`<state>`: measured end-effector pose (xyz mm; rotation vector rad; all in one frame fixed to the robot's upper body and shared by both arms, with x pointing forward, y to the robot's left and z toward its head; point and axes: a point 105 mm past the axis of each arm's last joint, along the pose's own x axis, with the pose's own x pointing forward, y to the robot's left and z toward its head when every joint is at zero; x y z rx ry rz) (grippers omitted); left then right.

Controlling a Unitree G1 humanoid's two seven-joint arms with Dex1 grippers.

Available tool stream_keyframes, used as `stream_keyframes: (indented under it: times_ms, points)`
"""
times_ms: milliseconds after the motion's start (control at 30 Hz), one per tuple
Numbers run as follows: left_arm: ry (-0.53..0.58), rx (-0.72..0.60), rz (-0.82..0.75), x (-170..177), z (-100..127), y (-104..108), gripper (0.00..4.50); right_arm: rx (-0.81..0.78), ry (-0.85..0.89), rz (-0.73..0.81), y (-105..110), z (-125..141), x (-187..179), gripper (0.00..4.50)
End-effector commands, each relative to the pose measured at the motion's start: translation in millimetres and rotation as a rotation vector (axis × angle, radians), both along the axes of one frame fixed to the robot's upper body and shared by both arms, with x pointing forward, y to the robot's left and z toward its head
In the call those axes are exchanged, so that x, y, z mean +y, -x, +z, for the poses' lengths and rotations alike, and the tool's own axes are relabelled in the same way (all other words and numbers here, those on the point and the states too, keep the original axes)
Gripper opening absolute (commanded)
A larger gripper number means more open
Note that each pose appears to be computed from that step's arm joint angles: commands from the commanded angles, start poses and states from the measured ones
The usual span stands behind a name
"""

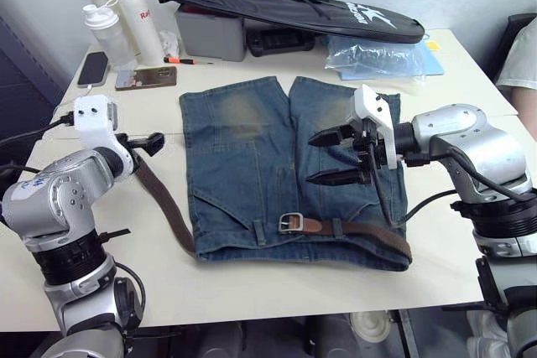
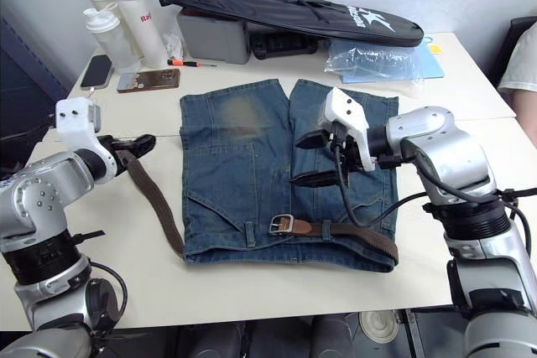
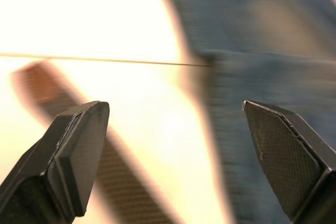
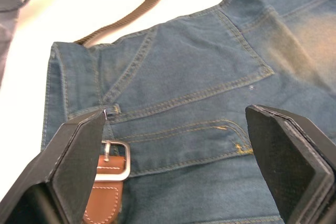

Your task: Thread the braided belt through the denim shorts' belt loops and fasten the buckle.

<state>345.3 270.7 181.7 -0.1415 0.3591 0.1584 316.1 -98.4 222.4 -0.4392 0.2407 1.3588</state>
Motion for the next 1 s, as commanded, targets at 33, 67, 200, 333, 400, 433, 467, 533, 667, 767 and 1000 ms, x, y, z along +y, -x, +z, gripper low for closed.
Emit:
stream_keyframes:
  times_ms: [33, 67, 200, 333, 400, 433, 467, 533, 667, 767, 1000]
  points:
    - [-0.013, 0.022, 0.171, 16.6, 0.4, -2.2, 4.47, -0.074, -0.005, 0.041, 2.7, 11.3, 9.9, 4.49]
    - [-0.011, 0.030, 0.208, 21.3, -0.4, -2.2, 4.47, -0.074, -0.007, 0.040, 2.8, 9.8, 11.0, 4.49]
    - [-0.033, 0.068, 0.357, 46.9, -3.1, 0.8, 4.47, -0.069, -0.008, 0.041, 5.4, 6.8, 11.3, 4.49]
    - [-0.019, 0.099, 0.416, 56.7, -10.0, -3.4, 4.47, -0.060, -0.020, 0.050, 9.3, 12.0, 10.0, 4.49]
    - [-0.001, 0.116, 0.426, 57.0, -15.1, -7.9, 4.47, -0.052, -0.027, 0.063, 13.7, 16.7, 8.3, 4.49]
    - [0.004, 0.126, 0.429, 56.4, -17.9, -9.7, 4.47, -0.046, -0.030, 0.072, 16.4, 19.0, 7.0, 4.49]
    - [0.006, 0.133, 0.430, 55.8, -20.4, -11.4, 4.47, -0.041, -0.033, 0.079, 18.8, 20.9, 5.8, 4.49]
    - [0.010, 0.143, 0.422, 53.3, -24.2, -14.8, 4.47, -0.038, -0.040, 0.089, 22.1, 24.7, 4.0, 4.49]
    - [0.015, 0.135, 0.361, 39.8, -26.5, -29.7, 4.47, -0.063, -0.103, 0.079, 21.5, 44.9, 2.0, 4.49]
    - [0.007, 0.132, 0.326, 30.8, -26.6, -39.7, 4.47, -0.097, -0.092, 0.035, 16.0, 48.0, -1.9, 4.49]
    - [-0.009, 0.179, 0.306, 18.6, -41.9, -55.7, 4.47, -0.123, -0.074, -0.019, 11.9, 46.5, -7.0, 4.49]
